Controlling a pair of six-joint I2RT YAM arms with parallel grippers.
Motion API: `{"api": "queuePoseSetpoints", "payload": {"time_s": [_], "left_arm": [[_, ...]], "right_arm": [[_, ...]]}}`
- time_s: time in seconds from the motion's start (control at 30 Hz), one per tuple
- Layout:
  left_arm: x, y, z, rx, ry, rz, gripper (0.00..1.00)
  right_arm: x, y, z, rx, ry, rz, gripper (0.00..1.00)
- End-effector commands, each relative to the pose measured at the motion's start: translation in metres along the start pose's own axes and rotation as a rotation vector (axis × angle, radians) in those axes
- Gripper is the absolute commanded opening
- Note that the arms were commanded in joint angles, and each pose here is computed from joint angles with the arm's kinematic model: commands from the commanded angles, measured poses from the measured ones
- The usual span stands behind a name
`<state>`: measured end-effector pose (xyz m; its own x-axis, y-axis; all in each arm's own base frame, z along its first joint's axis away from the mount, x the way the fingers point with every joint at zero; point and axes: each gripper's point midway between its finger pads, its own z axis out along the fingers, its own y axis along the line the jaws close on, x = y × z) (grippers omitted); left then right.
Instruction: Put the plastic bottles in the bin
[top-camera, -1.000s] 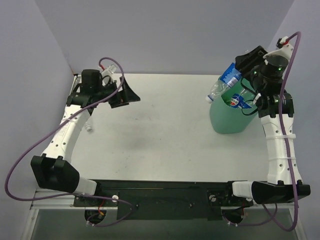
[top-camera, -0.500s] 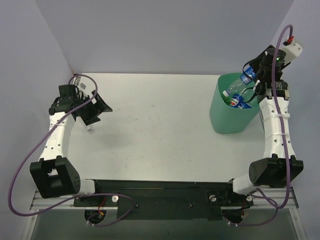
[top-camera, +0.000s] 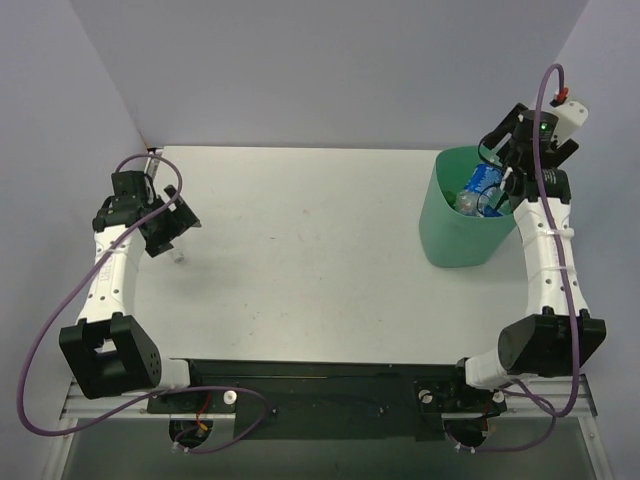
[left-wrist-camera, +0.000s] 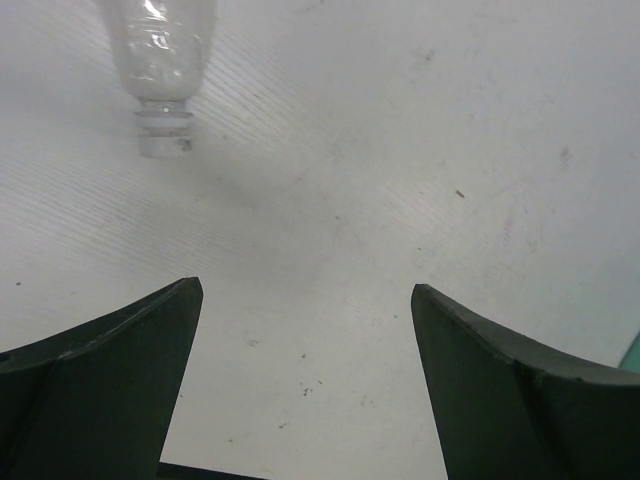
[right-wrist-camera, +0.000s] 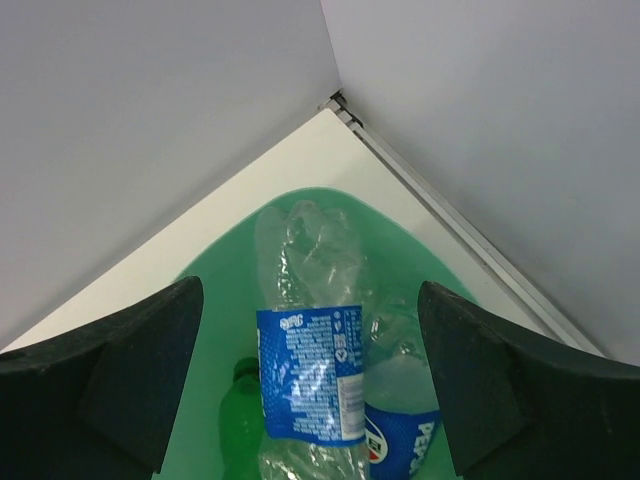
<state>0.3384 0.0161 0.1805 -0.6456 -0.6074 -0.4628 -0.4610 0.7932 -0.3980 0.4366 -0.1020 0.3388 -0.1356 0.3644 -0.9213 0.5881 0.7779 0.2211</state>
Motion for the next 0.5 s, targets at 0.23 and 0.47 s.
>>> {"api": "queuePoseSetpoints", "payload": {"time_s": [0.23, 0.47], "left_arm": [[-0.059, 0.058, 0.03, -0.376, -0.175, -0.055, 0.97], [-0.076, 0.075, 0.098, -0.465, -0.047, -0.052, 0.97]], "right_arm": [[-0.024, -0.009, -0.106, -0.201, -0.062, 0.1, 0.83], [0.008, 0.002, -0.138, -0.349, 0.012, 0.133, 0.83]]}}
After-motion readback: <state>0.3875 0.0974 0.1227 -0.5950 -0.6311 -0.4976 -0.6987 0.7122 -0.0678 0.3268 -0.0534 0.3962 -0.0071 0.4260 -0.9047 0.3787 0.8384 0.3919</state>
